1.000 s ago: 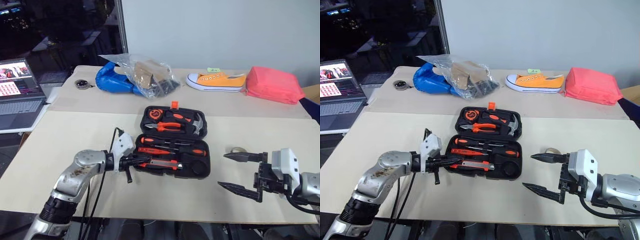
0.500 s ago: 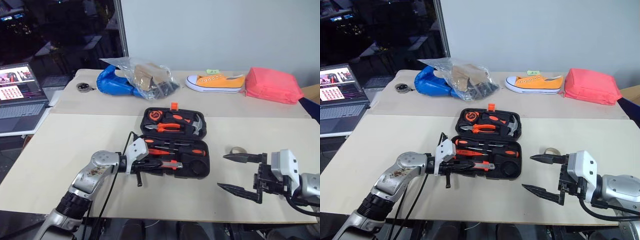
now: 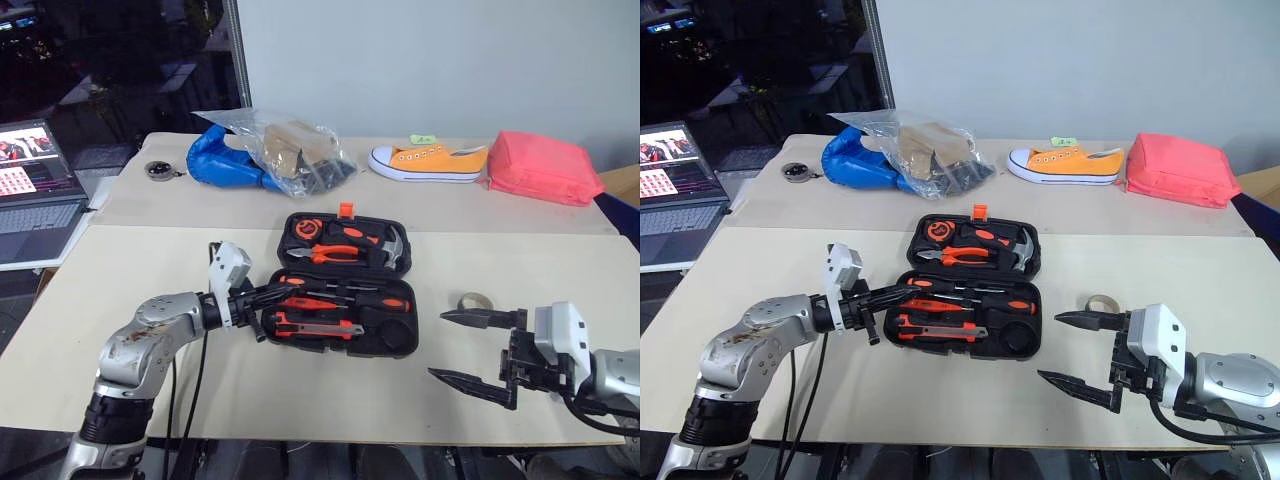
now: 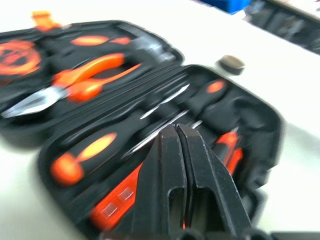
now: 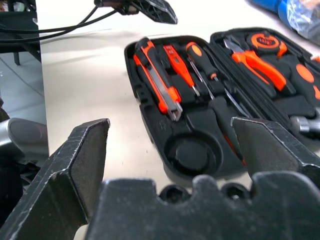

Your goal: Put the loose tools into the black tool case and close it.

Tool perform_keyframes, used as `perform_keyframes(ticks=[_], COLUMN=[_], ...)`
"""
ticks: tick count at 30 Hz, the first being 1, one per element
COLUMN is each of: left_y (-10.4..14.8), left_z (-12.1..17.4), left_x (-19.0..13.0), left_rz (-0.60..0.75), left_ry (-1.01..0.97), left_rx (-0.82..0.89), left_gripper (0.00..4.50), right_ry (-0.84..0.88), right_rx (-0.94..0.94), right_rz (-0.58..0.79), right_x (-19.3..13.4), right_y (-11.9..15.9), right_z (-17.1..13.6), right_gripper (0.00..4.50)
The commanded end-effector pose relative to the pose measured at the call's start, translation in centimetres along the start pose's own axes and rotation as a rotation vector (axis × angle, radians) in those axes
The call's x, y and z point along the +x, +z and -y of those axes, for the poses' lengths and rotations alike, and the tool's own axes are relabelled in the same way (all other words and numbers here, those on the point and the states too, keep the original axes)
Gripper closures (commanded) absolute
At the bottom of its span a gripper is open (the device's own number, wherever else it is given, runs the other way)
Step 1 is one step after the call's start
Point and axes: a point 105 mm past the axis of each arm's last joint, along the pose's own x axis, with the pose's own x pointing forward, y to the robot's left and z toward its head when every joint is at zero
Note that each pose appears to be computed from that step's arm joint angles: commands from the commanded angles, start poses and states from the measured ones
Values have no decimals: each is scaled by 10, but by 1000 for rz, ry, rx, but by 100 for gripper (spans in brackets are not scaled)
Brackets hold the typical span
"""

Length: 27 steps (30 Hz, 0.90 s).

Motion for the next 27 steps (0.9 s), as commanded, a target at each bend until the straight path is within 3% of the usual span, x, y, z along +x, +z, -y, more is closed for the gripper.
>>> perform_keyframes(ticks=[1, 13, 20, 23, 27], left_y=[-9, -51, -9, 10, 15], left_z=[10, 3, 3, 17, 35], left_x=[3, 22, 28, 30, 36], left_rz=[-49, -221, -69, -22, -17], left_ry=[-17, 1, -55, -135, -229], left_rx=[72, 210, 230, 238, 232], left_gripper=[441, 441, 441, 441, 441], right_ry=[3, 7, 5, 2, -1], right_rx=[-31, -34, -33, -33, -32], right_rz=[22, 16, 15, 17, 20], right_x=[1, 0, -1, -1, 1], right_y=[6, 7, 7, 7, 6], right_z=[2, 2, 1, 1, 1], right_gripper=[0, 0, 0, 0, 0])
